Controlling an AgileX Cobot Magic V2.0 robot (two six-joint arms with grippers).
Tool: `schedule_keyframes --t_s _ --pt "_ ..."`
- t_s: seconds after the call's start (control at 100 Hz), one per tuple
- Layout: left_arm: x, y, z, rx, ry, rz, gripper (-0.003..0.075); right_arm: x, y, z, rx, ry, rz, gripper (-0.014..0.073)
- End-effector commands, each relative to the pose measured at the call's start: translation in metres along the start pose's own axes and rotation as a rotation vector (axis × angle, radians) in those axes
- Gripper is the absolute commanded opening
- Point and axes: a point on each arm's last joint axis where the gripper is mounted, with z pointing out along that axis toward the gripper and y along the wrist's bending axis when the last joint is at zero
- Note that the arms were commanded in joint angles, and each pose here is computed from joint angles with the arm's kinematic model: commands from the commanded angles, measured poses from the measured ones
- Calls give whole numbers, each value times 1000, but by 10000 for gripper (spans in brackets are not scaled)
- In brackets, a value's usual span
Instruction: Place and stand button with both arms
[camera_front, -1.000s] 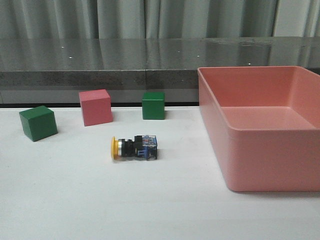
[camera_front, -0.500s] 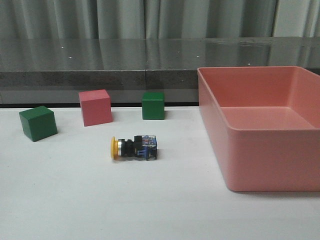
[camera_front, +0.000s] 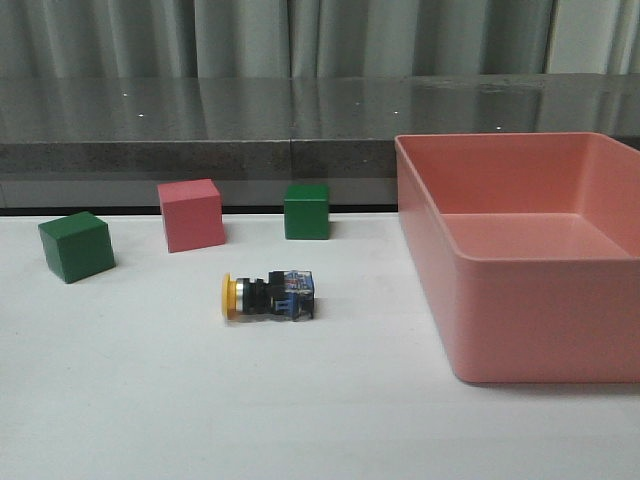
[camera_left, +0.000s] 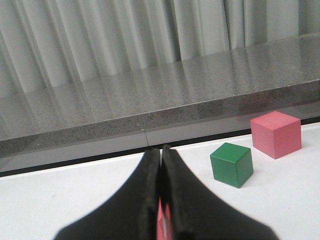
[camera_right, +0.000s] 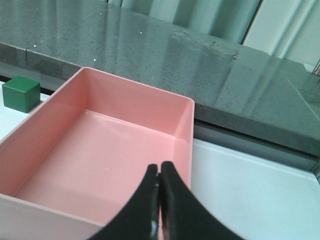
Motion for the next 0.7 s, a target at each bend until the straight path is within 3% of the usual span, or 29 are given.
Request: schedule_keyframes --t_s 0.0,0.45,0.6,0.69 --pt "1 -1 -2 1 -78 -23 -19 -13 -5 -2 39 -88 8 -62" --pt "0 -1 -2 1 -83 -21 -19 -13 -5 -2 37 -87 8 -62" --pt "-14 -1 -4 5 -238 -45 -19 -13 -5 -2 37 -87 8 -62" --pt "-21 1 -6 -3 -297 -129 -19 -13 -5 -2 37 -87 8 -62"
